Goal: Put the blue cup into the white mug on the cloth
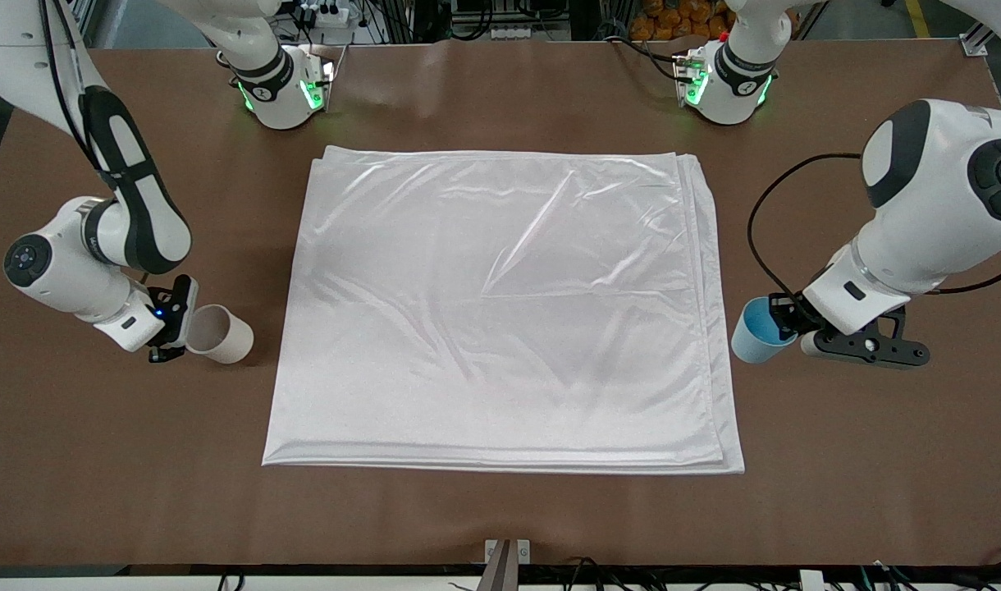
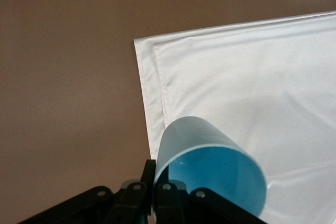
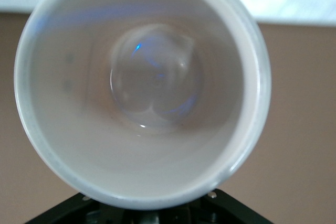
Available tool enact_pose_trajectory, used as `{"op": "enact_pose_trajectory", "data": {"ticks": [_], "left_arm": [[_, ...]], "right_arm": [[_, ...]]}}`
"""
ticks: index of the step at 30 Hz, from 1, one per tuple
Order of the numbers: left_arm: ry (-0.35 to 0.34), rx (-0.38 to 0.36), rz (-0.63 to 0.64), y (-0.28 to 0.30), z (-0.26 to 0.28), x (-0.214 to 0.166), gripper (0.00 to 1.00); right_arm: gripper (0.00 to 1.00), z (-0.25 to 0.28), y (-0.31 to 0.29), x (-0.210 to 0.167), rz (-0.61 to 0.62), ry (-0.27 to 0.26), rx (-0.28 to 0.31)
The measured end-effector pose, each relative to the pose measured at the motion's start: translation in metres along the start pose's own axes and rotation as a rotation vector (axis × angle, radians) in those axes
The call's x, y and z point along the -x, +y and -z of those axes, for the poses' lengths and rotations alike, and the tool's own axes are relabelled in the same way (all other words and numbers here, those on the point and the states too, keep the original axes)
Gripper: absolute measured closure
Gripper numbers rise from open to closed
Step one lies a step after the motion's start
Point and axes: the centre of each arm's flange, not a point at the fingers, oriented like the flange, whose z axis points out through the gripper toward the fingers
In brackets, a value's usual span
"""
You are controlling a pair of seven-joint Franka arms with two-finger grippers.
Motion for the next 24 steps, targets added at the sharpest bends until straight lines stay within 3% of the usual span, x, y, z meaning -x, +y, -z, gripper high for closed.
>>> {"op": "enact_pose_trajectory", "data": {"ticks": [10,24], "left_arm": [[-0.002,0.0,0.001,-0.001,0.0,0.0,0.96],[-0.002,-0.001,0.002,-0.001,0.0,0.0,0.96]], "right_arm": [[0.81,0.039,0.011,-0.109,-0.033,0.023,0.016],[0.81,0.036,-0.001,-0.215,-0.09,0.038,0.005]]}}
